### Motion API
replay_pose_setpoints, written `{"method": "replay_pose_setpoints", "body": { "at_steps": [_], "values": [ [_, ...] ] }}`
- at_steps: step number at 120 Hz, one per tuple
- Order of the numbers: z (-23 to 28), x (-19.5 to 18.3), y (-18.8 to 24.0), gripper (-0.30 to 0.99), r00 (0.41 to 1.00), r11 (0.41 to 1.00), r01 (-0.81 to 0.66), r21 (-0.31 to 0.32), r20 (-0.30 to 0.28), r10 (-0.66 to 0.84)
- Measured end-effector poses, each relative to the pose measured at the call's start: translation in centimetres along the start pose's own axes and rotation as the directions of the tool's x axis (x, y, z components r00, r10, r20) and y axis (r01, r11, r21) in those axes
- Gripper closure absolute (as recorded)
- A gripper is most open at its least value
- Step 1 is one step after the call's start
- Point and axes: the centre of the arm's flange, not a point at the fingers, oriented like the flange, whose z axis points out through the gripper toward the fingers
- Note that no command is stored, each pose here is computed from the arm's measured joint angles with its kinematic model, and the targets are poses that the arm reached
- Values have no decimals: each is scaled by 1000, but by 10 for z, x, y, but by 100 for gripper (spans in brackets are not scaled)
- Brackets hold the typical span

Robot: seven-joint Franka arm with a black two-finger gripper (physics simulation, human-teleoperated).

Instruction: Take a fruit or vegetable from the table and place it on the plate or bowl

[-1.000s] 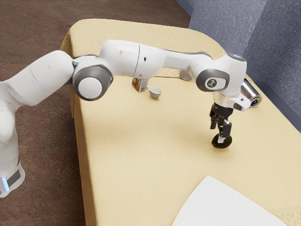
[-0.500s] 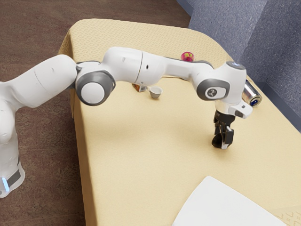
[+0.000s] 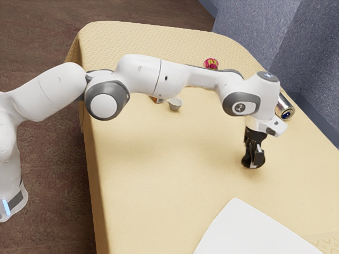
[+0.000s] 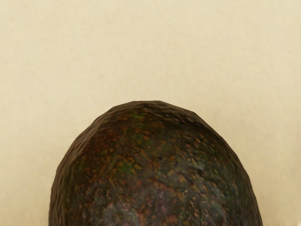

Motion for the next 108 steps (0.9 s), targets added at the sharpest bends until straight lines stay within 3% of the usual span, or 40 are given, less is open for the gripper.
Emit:
{"method": "replay_pose_setpoints", "body": {
  "at_steps": [23,38,57,83,95,108],
  "values": [
    [-66,-2,63,41,995,994,-93,63,-16,94],
    [-95,-16,133,35,982,980,-186,73,21,185],
    [-91,-48,225,32,945,947,-316,61,115,308],
    [-100,-90,339,33,866,870,-491,47,128,483],
    [-98,-109,373,35,829,829,-554,73,136,542],
    [-95,-114,379,31,823,817,-565,112,142,550]
  ]
}}
